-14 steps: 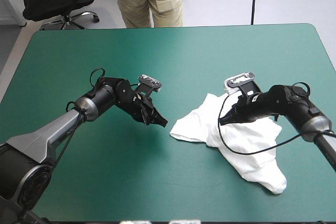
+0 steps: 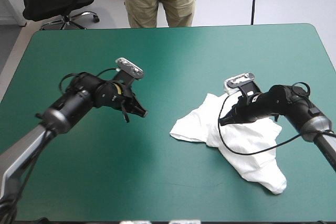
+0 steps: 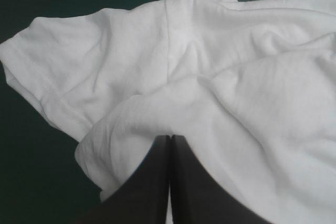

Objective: Fold the cloth

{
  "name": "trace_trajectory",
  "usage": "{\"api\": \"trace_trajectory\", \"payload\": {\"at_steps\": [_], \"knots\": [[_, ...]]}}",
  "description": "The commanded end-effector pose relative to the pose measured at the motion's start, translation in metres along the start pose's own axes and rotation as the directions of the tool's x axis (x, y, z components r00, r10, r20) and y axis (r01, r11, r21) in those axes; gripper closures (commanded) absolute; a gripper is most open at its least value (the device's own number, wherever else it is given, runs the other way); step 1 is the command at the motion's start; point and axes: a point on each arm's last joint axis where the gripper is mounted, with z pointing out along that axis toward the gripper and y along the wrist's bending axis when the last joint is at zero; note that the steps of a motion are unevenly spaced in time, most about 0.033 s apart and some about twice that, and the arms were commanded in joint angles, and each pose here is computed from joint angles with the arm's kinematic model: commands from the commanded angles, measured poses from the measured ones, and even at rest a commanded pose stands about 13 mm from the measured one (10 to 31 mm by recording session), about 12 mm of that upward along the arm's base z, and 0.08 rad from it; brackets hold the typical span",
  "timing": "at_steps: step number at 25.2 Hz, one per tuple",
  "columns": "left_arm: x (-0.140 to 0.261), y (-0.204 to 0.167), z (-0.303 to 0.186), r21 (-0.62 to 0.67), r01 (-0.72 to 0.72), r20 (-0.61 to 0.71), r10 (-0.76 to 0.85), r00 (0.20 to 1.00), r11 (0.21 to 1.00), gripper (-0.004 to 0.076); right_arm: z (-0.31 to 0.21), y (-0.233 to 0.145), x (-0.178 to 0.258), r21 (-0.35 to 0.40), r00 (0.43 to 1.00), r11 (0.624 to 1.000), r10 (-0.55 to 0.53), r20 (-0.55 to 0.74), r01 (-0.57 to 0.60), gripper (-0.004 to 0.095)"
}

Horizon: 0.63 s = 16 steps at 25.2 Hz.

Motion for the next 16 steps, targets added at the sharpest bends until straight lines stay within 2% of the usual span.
{"api": "trace_trajectory", "payload": {"at_steps": [1, 4, 7, 16], "knots": [[-0.002, 0.012, -0.079, -0.118, 0.067, 0.227, -0.038, 0.973, 0.991, 0.0741, -0.015, 0.003, -0.010, 0.009, 0.997, 1.000, -0.021, 0.072, 0.020, 0.0921], [0.028, 0.019, -0.147, -0.234, 0.107, 0.319, -0.028, 0.947, 0.966, 0.0741, -0.015, 0.003, -0.010, 0.009, 0.997, 1.000, -0.021, 0.071, 0.020, 0.0921], [0.060, 0.020, -0.179, -0.276, 0.157, 0.349, -0.054, 0.936, 0.948, 0.0741, -0.015, 0.003, -0.010, 0.010, 0.997, 1.000, -0.021, 0.074, 0.020, 0.0921], [0.159, 0.003, -0.188, -0.236, 0.264, 0.430, -0.143, 0.891, 0.935, 0.0741, -0.015, -0.002, -0.010, 0.060, 0.996, 0.997, -0.060, 0.068, 0.056, 0.0921]]}}
